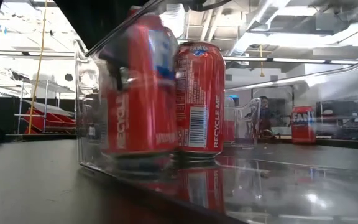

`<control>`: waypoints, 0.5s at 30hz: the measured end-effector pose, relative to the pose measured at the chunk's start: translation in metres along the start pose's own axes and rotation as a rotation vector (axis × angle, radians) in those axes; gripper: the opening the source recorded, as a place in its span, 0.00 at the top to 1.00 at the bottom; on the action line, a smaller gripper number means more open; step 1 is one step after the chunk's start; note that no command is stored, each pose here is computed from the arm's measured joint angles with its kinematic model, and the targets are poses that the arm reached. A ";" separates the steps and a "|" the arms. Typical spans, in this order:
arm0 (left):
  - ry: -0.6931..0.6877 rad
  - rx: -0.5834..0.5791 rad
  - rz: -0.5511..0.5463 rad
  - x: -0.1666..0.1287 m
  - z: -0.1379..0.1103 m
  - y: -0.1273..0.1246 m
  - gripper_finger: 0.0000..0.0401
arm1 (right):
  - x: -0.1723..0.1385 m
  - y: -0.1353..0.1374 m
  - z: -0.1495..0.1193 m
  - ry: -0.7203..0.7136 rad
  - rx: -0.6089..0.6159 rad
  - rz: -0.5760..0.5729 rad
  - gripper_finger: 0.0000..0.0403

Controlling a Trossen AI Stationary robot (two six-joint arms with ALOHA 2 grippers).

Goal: Sort soda cans
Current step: Put the bottom left orange soda can in the bottom transparent bin

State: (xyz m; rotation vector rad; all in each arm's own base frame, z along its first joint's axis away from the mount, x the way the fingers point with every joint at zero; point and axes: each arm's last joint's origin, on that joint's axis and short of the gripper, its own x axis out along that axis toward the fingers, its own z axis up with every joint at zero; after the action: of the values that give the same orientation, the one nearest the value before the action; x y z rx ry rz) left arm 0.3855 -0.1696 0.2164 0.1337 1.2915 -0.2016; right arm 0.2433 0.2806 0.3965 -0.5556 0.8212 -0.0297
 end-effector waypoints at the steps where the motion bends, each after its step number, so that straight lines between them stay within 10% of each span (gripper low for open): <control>1: 0.001 -0.002 -0.001 0.000 0.000 0.000 0.12 | 0.000 0.000 0.000 0.000 0.000 0.000 0.99; 15: 0.039 -0.026 0.089 -0.025 0.005 0.004 0.11 | 0.000 0.000 0.000 0.000 0.008 0.000 0.99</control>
State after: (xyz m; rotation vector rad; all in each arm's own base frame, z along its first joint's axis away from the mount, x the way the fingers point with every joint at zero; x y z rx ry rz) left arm 0.3840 -0.1652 0.2415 0.1731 1.3240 -0.1063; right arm 0.2432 0.2807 0.3964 -0.5482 0.8210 -0.0326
